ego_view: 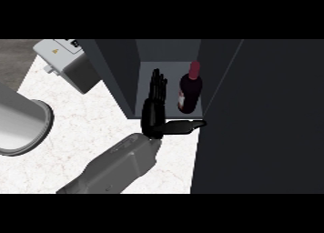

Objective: Pick up the wine, place it into the cabinet and close the cabinet

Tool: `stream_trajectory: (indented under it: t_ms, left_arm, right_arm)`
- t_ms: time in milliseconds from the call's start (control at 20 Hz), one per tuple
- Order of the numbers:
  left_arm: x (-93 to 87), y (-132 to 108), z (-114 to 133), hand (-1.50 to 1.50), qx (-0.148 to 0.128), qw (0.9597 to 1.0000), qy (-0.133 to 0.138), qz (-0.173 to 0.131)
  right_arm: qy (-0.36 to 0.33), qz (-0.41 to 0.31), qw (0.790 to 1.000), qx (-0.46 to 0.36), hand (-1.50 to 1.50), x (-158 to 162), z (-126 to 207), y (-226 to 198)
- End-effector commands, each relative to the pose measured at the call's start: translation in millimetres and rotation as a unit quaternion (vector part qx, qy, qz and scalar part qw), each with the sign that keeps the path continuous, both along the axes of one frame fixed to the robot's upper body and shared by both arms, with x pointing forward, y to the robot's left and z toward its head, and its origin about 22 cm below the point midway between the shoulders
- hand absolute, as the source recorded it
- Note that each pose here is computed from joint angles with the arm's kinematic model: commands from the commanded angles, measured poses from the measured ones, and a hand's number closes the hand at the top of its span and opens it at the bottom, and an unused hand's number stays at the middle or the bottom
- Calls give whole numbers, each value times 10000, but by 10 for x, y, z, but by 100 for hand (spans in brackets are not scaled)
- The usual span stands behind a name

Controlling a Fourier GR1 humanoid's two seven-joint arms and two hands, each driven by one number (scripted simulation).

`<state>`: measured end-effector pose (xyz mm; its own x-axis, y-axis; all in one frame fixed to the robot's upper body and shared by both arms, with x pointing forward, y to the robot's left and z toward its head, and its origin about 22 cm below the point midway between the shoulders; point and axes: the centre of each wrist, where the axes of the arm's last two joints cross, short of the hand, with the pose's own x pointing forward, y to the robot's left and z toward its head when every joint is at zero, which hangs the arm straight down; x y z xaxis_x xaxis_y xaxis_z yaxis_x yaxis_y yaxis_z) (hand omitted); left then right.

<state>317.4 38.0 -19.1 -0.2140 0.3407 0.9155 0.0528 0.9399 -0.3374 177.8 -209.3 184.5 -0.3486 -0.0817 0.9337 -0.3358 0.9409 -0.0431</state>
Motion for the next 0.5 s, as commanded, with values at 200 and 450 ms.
stream_trajectory:
  t_ms: [200, 450]
  left_arm:
    - [-429, 223, -63, -150, 51, 9982, -239, -548]
    - [-409, 424, 312, -150, 98, 9965, -443, -702]
  right_arm:
    - [50, -68, 9999, -67, -150, 30, 130, -76]
    - [-202, -274, 9992, -217, -150, 32, 52, -114]
